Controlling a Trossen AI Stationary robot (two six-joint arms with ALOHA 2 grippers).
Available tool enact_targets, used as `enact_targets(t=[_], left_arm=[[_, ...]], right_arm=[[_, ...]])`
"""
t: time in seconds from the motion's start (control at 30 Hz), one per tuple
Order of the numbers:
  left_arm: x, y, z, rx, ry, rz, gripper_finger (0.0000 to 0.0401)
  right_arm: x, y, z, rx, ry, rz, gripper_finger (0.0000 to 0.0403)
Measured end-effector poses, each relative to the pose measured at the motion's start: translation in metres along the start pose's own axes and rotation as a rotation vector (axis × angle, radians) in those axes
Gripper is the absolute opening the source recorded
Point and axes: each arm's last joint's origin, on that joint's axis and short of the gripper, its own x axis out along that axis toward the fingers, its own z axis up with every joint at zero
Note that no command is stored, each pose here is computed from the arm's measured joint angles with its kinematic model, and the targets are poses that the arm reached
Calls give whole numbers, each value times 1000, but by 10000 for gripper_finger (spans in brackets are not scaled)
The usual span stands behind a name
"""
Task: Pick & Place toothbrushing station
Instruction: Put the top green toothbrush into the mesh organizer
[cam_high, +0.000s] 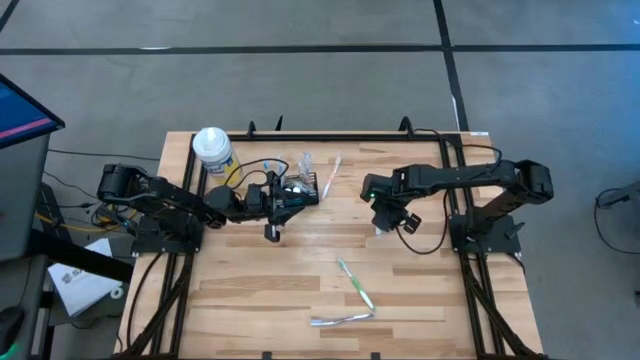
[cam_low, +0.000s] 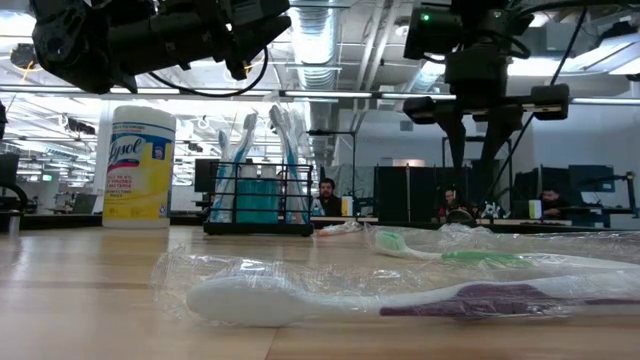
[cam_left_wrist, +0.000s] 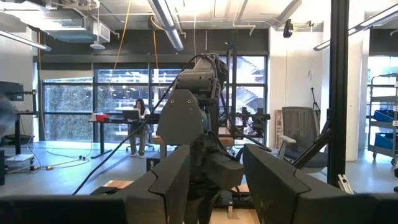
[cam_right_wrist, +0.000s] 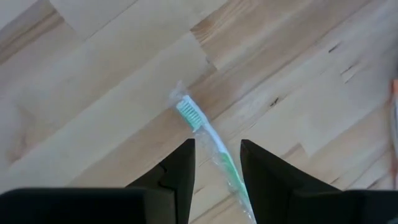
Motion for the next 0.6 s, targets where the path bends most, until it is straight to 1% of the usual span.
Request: enact_targets(t=[0.13, 0.27, 0.33, 0.4, 0.53, 0.6], left_arm=[[0, 0, 0, 0, 0, 0, 145], [0, 0, 0, 0, 0, -3, 145], [0, 0, 0, 0, 0, -4, 145], [0, 0, -1, 0, 8, -3, 145], [0, 1, -2, 2, 16, -1, 145], [0, 1, -2, 3, 16, 1, 145]], right_arm=[[8, -4, 1, -6, 5, 8, 118], [24, -8, -1, 6, 39, 64, 118], [36, -7, -3, 17, 101, 110, 118], [43, -10, -3, 35, 136, 100, 118], [59, -11, -4, 56, 168, 151, 118], [62, -12, -3, 56, 168, 151, 117]])
